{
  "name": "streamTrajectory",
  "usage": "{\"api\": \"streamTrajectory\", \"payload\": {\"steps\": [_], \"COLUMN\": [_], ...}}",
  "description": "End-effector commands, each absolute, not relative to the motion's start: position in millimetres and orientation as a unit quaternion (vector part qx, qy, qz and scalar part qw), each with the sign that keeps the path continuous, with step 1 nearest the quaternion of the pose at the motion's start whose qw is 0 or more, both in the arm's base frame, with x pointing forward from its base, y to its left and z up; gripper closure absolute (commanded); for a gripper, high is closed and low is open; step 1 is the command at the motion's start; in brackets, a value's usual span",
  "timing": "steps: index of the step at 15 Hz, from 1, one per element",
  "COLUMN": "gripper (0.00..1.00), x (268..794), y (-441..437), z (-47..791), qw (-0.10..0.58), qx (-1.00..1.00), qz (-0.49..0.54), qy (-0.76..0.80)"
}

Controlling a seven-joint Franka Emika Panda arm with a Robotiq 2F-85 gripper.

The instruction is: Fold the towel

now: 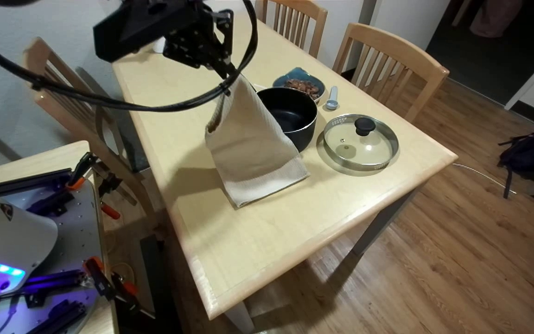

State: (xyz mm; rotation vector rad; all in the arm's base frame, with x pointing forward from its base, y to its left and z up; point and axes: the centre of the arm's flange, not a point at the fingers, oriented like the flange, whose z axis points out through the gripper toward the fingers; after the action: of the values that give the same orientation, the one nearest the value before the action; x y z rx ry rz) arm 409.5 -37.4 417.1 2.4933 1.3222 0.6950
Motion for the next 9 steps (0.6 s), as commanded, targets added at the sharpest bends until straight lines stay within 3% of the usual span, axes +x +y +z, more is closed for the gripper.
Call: {"api": "streamTrajectory", "payload": {"steps": [1,5,6,7,9], "gripper": [1.00,0.99,0.74,0.74,0.64], "x": [409,421,421,422,424], "y": [-64,-87,-89,-89,-82], "z": [448,434,428,422,408], "qw": [0.102,0.046,0.042,0.037,0.038], "qx": [0.861,0.870,0.873,0.873,0.872], "qz": [0.245,0.246,0.247,0.247,0.242], "qy": [0.434,0.425,0.418,0.418,0.425]}}
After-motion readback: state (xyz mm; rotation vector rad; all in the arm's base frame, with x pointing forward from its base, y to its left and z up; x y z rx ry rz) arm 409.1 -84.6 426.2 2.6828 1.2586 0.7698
